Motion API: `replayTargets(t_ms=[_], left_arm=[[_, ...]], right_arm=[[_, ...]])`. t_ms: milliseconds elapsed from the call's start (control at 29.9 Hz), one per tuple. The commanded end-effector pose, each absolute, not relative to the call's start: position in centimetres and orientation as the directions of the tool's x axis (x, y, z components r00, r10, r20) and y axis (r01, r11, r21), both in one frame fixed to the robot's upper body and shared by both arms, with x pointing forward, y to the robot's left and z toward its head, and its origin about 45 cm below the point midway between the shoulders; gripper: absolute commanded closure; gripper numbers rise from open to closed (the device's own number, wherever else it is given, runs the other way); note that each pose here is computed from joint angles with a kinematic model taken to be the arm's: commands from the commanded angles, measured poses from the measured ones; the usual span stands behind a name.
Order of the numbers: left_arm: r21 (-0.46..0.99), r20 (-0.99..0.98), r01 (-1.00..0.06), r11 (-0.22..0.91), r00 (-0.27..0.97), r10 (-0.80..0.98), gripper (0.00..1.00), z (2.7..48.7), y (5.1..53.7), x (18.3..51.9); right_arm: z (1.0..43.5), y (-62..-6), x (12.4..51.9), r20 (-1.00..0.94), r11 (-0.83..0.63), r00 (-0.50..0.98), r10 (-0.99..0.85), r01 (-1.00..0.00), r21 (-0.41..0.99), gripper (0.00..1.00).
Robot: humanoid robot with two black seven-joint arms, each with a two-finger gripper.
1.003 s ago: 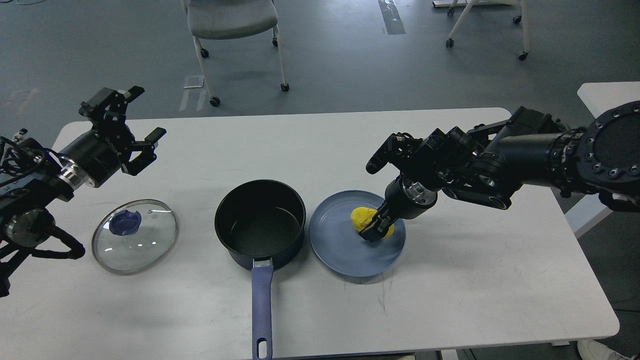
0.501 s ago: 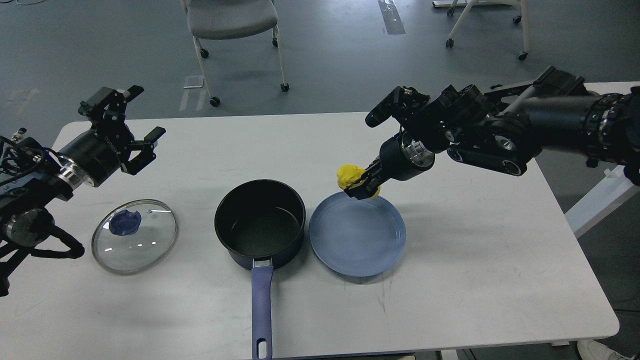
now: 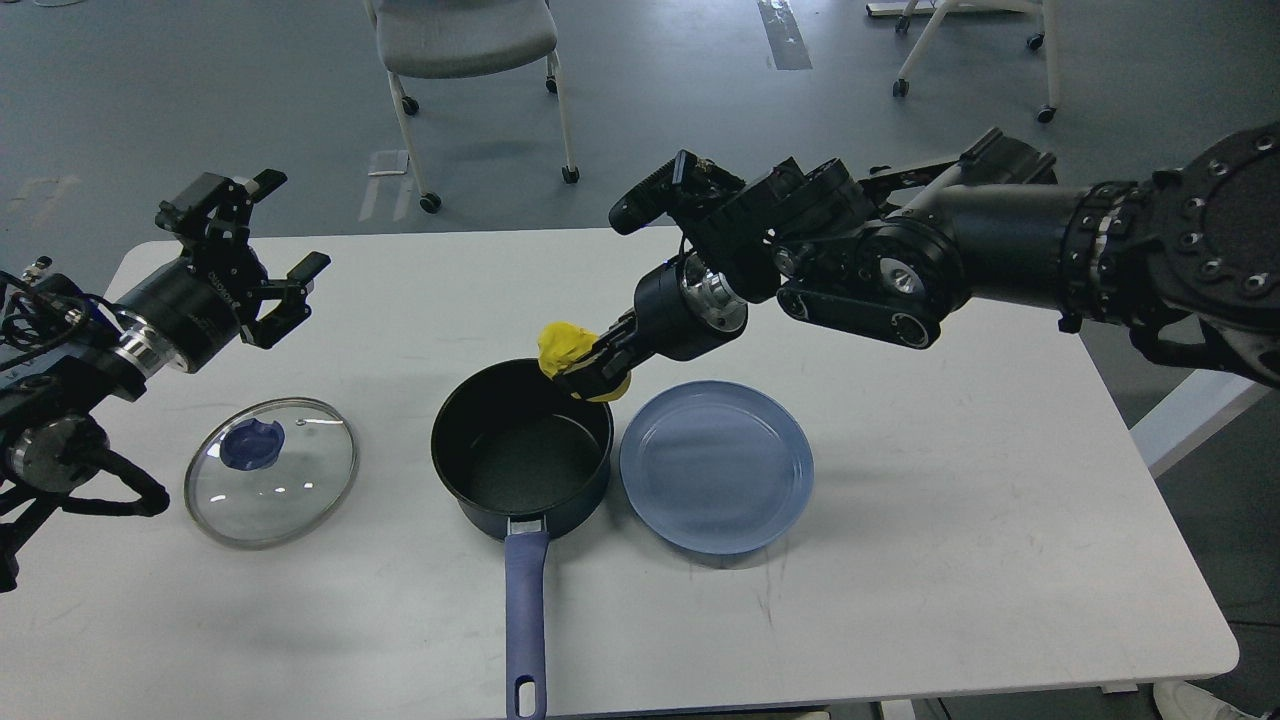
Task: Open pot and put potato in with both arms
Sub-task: 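Carry the potato over the pot and release it inside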
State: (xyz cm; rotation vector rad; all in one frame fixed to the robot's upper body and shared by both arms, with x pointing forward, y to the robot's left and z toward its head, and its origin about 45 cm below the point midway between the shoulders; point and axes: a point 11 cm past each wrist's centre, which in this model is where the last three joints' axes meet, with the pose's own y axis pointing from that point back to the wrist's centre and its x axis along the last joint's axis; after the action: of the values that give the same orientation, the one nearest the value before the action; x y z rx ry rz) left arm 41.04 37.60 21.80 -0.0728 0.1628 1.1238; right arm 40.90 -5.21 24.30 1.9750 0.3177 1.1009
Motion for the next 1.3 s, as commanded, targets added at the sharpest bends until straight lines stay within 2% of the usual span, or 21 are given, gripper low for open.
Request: replayTargets(t_ms=[0,167,334,635,1270], left_arm=[[0.025,-0.168,-0.901,0.432,0.423,0.890,0.02,21.7,37.5,41.0],[0.025,-0.167,-0.902,0.432,0.422,0.891,0.02,21.7,37.6,41.0],[0.025,-0.167,-0.902,0.432,0.422,0.891,0.02,21.7,37.6,41.0],[0.025,-0.168,-0.902,0.431,0.421,0.891,0.02,21.7,37.6,41.0],[0.025,-0.168,-0.902,0.431,0.421,0.891,0.02,21.7,37.6,41.0]], right_arm=[[22.8,-6.4,41.1,0.571,-0.602,0.597,0.563,-0.178,0.779,0.83],[22.3,-6.6,41.4,0.599,-0.626,0.604,0.526,-0.202,0.753,0.82],[22.6,-5.6,40.9,0.594,-0.686,0.686,0.421,-0.188,0.703,0.81],[22.6,-5.0,40.3,0.578,-0.715,0.725,0.375,-0.170,0.678,0.81],[19.4,-5.4,38.7,0.511,-0.743,0.807,0.295,-0.143,0.654,0.70]])
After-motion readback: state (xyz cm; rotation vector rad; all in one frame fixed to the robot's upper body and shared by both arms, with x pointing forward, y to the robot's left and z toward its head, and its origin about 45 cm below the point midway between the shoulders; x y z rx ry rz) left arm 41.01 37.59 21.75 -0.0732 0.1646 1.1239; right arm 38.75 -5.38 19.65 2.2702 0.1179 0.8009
